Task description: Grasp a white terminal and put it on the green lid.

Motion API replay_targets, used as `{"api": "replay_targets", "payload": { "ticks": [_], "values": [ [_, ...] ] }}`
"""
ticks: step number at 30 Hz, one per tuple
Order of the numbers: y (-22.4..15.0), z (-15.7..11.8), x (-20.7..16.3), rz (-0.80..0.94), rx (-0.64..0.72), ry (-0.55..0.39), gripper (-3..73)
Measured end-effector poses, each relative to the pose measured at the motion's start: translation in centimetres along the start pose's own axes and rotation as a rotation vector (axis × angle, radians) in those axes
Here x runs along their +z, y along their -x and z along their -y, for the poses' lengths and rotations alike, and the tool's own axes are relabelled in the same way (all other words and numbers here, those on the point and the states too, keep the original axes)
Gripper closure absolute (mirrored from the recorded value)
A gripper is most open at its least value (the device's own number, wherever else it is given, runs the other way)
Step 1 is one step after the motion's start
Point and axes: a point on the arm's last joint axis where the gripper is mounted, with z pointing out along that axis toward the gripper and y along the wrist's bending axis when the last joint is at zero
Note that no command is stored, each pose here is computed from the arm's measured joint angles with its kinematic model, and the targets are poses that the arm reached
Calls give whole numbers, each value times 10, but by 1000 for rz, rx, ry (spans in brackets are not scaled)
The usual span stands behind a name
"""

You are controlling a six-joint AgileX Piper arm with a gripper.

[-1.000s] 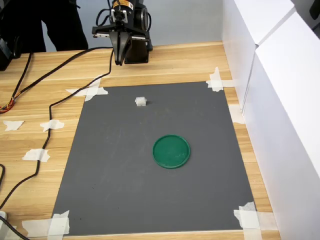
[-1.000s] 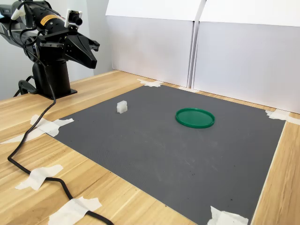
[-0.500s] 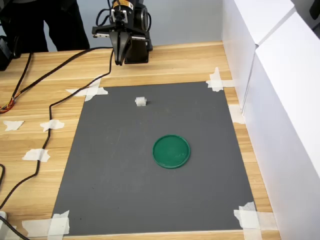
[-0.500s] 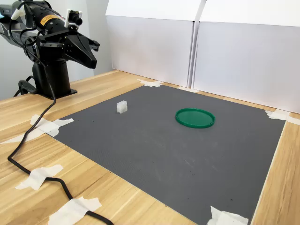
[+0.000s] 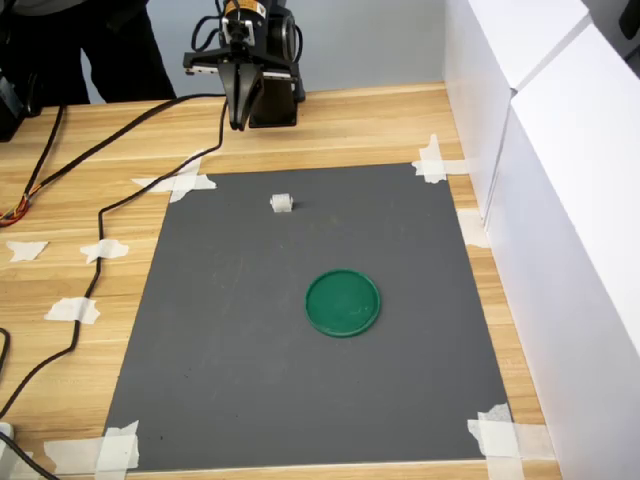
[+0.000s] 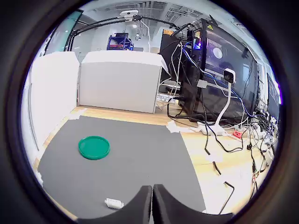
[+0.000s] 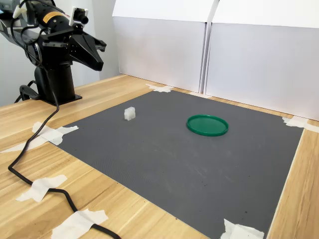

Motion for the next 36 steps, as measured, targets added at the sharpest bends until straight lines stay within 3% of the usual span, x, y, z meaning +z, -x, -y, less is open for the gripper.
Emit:
{"api": "replay_targets", "payload": {
  "ticks": [8, 17, 30, 36],
  "values": [
    [50, 9, 11, -121, 0, 24, 711],
    [82, 14, 34, -508, -15, 107, 711],
    [66, 12, 63, -840, -81, 203, 708],
    [65, 8, 76, -956, -77, 276, 618]
  ]
}}
